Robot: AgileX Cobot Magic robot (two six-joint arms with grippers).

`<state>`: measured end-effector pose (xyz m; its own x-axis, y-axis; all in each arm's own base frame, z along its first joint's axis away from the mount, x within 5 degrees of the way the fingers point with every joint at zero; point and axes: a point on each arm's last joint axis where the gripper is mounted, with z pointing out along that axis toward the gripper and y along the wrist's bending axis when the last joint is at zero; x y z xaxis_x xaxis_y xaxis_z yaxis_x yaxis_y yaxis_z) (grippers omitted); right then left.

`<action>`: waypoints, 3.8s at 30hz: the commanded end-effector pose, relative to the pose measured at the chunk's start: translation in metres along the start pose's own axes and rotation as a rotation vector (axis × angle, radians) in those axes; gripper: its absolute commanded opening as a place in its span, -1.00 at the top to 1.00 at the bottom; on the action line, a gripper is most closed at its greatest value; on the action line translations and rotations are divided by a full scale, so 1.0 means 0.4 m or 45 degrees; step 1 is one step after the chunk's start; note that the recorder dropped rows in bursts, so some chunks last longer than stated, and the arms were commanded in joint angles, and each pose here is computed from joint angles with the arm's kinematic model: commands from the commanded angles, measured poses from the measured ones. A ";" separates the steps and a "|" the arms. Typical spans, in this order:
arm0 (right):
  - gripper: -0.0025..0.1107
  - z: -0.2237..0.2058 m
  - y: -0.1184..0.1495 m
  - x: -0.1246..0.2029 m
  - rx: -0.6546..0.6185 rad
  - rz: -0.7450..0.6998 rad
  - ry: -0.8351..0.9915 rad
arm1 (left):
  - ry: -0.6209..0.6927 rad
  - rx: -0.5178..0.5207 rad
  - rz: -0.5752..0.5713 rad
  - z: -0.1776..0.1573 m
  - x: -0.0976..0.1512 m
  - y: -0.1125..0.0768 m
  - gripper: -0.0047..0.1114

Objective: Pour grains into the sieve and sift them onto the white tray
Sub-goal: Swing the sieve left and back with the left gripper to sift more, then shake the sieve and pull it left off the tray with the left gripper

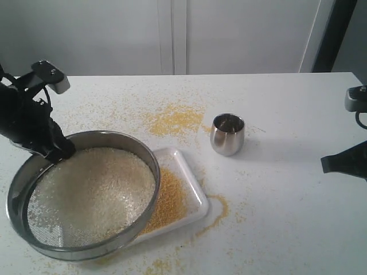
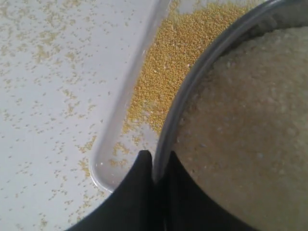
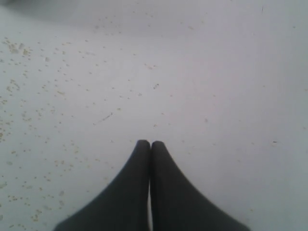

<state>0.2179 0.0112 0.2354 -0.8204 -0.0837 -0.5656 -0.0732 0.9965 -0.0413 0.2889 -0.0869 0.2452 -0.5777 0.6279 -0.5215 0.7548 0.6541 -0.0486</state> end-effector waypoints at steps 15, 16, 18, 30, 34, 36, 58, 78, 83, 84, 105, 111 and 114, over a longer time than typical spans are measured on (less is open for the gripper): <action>0.96 0.000 -0.002 0.002 0.004 0.010 -0.005 | 0.012 0.047 -0.039 0.001 -0.025 -0.059 0.92; 0.96 0.000 -0.002 0.002 0.004 0.010 -0.005 | -0.003 0.034 0.037 0.006 -0.032 -0.064 0.92; 0.96 0.000 -0.002 0.002 0.004 0.010 -0.005 | -0.096 -0.144 -0.346 0.006 -0.033 -0.003 0.92; 0.96 0.000 -0.002 0.001 0.004 0.010 -0.015 | 0.098 0.050 0.070 0.010 -0.026 -0.084 0.92; 0.96 0.000 -0.002 0.001 0.004 0.033 -0.015 | -0.021 -0.164 -0.525 0.002 -0.031 -0.017 0.92; 0.96 0.000 -0.002 0.001 0.004 0.033 -0.015 | 0.040 0.055 -0.044 0.004 -0.042 -0.093 0.92; 0.96 0.000 -0.002 0.001 0.000 0.039 -0.015 | -0.178 -0.186 -0.275 -0.030 -0.021 -0.025 0.92; 0.96 0.000 -0.002 0.001 0.000 0.039 -0.015 | -0.321 -0.145 -0.308 0.014 0.042 -0.075 0.92; 0.96 0.000 -0.002 0.001 0.000 0.039 -0.015 | -0.293 -0.033 -0.459 -0.002 0.055 -0.054 0.92; 0.96 0.000 -0.002 0.001 0.000 0.039 -0.015 | -0.272 0.017 -0.390 0.007 0.047 -0.085 0.92; 0.96 0.000 -0.002 0.001 0.000 0.039 -0.015 | -0.033 0.123 -0.289 -0.005 0.041 -0.096 0.92; 0.96 0.000 -0.002 0.001 0.000 0.039 -0.015 | 0.004 -0.151 -0.486 -0.009 0.035 0.007 0.92; 0.96 0.000 -0.002 0.001 0.000 0.039 -0.013 | 0.104 0.000 -0.344 -0.004 0.025 -0.064 0.92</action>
<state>0.2180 0.0116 0.2355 -0.8213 -0.0541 -0.5680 -0.0511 0.9985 -0.0212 0.2819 -0.0774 0.2374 -0.7769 0.4019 -0.4846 0.5025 0.8596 -0.0928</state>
